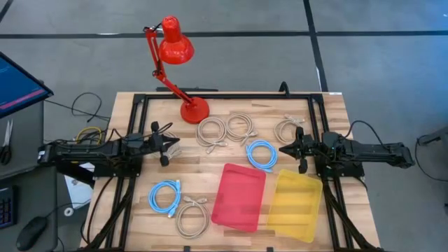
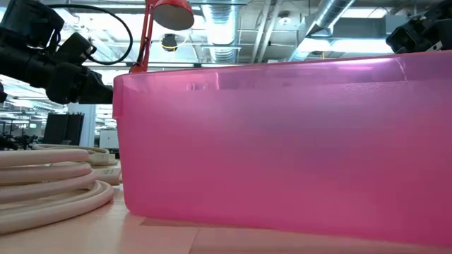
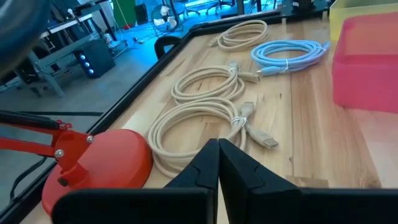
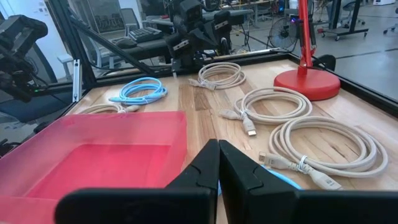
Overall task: Sort HDMI cables
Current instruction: Put the brown HDMI cable into the pink bin
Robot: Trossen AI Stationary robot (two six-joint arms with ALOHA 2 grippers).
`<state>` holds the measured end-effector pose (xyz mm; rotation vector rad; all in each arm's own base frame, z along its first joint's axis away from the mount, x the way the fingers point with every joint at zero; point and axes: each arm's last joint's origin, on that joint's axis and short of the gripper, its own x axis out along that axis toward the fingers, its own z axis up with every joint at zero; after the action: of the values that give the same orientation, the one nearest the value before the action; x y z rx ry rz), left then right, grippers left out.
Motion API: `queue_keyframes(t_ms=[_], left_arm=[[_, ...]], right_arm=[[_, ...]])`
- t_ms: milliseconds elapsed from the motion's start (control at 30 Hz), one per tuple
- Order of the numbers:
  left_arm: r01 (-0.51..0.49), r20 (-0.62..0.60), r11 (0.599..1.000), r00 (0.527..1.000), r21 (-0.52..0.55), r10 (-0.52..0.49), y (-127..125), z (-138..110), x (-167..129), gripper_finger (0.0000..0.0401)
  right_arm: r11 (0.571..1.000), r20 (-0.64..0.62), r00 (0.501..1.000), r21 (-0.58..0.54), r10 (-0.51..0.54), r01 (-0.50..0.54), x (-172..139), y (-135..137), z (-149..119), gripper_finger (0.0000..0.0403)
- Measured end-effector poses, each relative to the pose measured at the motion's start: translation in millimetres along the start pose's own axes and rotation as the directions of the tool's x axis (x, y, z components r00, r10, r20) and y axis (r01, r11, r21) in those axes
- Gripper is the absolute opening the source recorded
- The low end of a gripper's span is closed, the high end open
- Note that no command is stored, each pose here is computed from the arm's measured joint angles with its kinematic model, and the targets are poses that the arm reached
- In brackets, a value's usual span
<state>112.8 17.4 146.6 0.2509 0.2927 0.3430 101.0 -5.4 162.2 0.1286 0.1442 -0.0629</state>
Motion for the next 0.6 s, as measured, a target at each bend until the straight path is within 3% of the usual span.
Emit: queue_keyframes(t_ms=[600], left_arm=[[0.004, 0.019, 0.998, 1.0, -0.069, -0.003, 0.2, 1.8, 0.0, 0.001]], right_arm=[[1.0, 0.015, 1.0, -0.003, -0.023, 0.023, 0.1, -0.7, 1.1, 0.0]])
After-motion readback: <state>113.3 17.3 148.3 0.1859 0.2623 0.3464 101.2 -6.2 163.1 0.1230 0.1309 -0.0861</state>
